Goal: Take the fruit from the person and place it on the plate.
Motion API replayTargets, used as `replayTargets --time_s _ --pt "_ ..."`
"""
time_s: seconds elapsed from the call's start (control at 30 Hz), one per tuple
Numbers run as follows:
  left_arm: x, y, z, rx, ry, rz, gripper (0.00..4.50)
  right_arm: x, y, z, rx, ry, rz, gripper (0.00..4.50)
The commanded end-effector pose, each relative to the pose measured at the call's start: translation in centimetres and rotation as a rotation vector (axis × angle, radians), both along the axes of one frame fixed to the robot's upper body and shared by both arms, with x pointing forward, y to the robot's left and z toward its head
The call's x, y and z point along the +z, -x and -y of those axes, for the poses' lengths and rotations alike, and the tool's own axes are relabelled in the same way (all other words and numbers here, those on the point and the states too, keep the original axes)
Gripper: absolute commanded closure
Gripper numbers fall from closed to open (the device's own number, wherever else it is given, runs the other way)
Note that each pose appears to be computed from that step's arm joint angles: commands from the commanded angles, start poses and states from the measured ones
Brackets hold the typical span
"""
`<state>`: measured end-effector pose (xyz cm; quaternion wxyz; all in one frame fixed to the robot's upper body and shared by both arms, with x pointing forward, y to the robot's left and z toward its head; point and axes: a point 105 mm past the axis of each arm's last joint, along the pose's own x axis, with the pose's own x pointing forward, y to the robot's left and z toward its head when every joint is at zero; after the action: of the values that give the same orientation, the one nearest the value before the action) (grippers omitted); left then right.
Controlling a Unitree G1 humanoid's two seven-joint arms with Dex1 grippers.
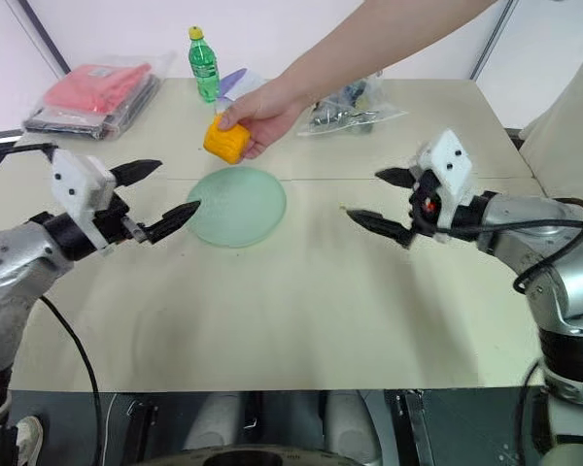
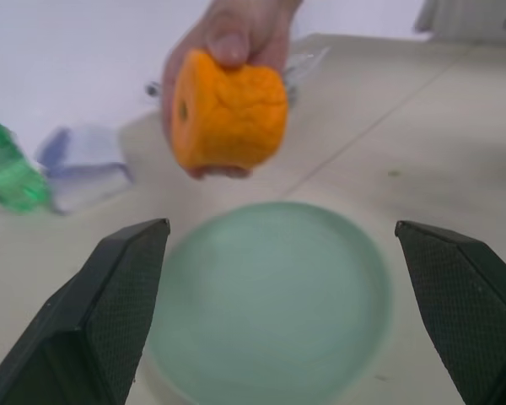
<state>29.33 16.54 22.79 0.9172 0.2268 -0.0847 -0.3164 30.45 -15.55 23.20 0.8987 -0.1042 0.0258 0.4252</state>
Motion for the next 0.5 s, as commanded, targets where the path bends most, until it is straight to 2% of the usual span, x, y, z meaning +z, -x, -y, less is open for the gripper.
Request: replayTargets --time_s 0.03,0.13,0.3,0.5 --pt "1.2 -0.5 1.0 0.014 -0.075 0.170 0.00 2.4 0.5 -1.1 0.015 -0.094 0.045 0.07" --pt "1.7 -1.6 1.2 0.060 -0.076 0.253 0.00 2.9 0.4 -1.9 0.011 -0.152 0.041 0.07" --pt "2.0 -2.8 1.7 0.083 -0.082 0.335 0.00 2.7 0.9 -2.9 0.034 -0.159 0.027 0.07" --pt "1.4 -3.8 2.1 0.079 -0.068 0.343 0.00 2.6 1.1 -3.3 0.041 -0.157 0.024 0.07"
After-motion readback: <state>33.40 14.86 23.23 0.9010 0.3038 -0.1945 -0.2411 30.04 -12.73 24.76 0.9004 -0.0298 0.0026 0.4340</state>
